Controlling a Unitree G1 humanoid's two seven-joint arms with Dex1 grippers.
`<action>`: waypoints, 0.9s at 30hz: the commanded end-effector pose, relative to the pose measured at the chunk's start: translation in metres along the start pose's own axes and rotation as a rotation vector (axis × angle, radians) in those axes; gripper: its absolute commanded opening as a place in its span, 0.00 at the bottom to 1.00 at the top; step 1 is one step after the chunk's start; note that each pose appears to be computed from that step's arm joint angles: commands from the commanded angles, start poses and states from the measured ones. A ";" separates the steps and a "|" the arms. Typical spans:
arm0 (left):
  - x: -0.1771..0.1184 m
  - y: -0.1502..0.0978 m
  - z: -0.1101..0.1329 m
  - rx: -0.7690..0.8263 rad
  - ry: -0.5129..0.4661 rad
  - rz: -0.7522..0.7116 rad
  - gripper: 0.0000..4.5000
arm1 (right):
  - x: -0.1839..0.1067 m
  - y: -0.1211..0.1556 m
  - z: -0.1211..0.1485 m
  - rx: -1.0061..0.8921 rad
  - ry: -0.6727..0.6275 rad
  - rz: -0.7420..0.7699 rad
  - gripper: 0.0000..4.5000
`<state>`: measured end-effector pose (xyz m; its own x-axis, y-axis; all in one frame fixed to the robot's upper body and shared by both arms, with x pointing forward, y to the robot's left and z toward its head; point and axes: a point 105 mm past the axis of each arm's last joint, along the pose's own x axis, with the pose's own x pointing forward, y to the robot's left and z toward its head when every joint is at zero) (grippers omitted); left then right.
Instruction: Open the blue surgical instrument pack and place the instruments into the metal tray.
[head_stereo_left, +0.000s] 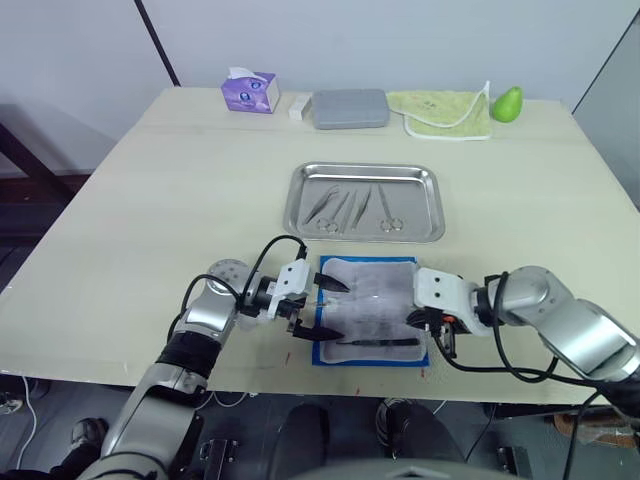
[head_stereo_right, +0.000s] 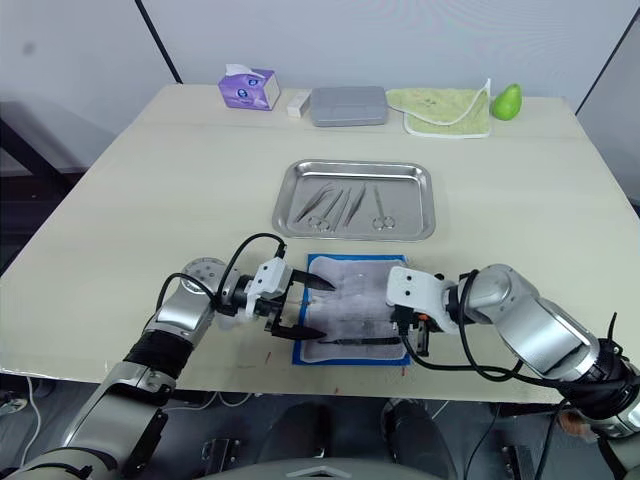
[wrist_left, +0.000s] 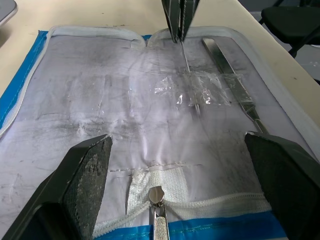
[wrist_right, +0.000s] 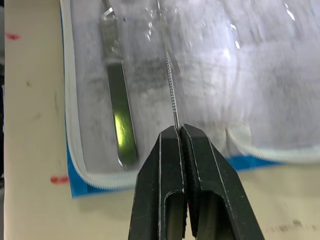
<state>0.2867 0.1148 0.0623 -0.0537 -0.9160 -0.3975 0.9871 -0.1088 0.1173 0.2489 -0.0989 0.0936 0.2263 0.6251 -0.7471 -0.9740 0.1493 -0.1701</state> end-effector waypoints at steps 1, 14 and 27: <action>0.003 -0.011 -0.025 -0.096 0.071 -0.030 1.00 | -0.015 -0.007 0.003 -0.027 -0.011 -0.045 0.01; 0.002 -0.011 -0.025 -0.094 0.069 -0.029 1.00 | -0.043 -0.013 -0.017 -0.022 0.050 -0.077 0.01; 0.003 -0.009 -0.025 -0.095 0.066 -0.024 1.00 | -0.070 -0.035 0.015 0.183 -0.234 -0.197 0.01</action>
<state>0.2884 0.1152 0.0623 -0.0512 -0.9165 -0.3968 0.9874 -0.1060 0.1174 0.2627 -0.1380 0.1446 0.3757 0.7133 -0.5917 -0.9173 0.3773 -0.1275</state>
